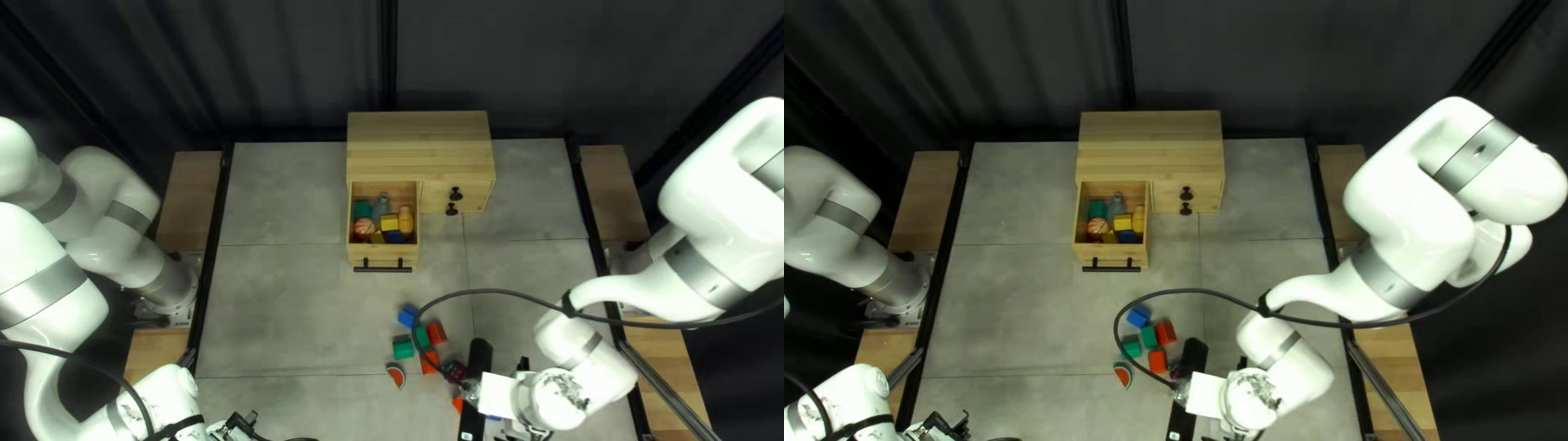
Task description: Open drawers and place objects into drawer and close
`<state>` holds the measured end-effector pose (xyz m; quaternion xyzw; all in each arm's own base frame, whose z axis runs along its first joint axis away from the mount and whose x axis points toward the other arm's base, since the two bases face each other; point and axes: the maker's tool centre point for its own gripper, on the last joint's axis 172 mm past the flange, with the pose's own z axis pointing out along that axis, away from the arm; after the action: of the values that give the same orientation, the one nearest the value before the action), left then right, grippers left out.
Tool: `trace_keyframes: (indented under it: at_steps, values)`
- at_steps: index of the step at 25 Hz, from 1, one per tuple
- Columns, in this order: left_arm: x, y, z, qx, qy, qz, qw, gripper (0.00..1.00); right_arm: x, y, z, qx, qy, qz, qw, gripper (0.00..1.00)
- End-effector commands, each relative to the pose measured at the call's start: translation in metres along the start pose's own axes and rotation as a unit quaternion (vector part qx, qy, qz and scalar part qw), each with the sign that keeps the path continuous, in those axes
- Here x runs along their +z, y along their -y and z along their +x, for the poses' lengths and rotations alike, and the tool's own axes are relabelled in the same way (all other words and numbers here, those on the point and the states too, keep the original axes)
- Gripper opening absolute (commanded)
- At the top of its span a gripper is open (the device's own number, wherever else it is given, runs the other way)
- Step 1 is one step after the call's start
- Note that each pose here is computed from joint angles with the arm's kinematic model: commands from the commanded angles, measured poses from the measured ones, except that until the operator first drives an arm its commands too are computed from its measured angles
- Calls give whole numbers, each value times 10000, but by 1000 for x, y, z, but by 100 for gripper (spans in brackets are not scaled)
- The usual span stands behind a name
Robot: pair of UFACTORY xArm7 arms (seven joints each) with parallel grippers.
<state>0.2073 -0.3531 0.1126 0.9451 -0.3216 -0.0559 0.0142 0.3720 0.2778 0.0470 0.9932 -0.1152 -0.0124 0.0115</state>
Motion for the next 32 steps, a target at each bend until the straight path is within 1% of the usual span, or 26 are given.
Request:
trace_keyframes:
  at_steps: [1, 10, 11, 12, 13, 15, 19, 24, 25, 26, 29, 31, 32]
  values:
    - [0, 0, 0, 0, 0, 0, 10000, 100, 6, 3, 10, -107, 31, 40, 9999, 100]
    - [0, 0, 0, 0, 0, 0, 10000, 100, 26, 6, 21, -309, 65, 239, 9992, 100]
    - [0, 0, 0, 0, 0, 0, 10000, 100, 27, 6, 21, -339, 59, 257, 9991, 76]
    - [0, 0, 0, 0, 0, 0, 10000, 100, 28, 6, 21, -365, 51, 269, 9990, 31]
    - [0, 0, 0, 0, 0, 0, 10000, 100, 27, 6, 21, -378, 48, 274, 9989, 2]
    - [0, 0, 0, 0, 0, 0, 10000, 100, 22, 10, 22, -481, 26, 271, 9985, 0]
    - [0, 0, 0, 0, 0, 0, 10000, 100, 7, 18, 24, -633, 80, 148, 9979, 0]
    - [0, 0, 0, 0, 0, 0, 10000, 100, -37, 20, 20, -1262, 130, -198, 9917, 0]
    - [0, 0, 0, 0, 0, 0, 10000, 100, -54, 16, 19, -1510, 158, -357, 9878, 0]
    - [0, 0, 0, 0, 0, 0, 10000, 100, -64, 13, 20, -1686, 176, -469, 9844, 0]
    - [0, 0, 0, 0, 0, 0, 10000, 100, -91, 4, 27, -2210, 181, -660, 9729, 0]
    - [0, 0, 0, 0, 0, 0, 10000, 100, -117, -15, 42, -2804, 138, -772, 9567, 0]
    - [0, 0, 0, 0, 0, 0, 10000, 100, -124, -22, 46, -2994, 116, -818, 9505, 0]
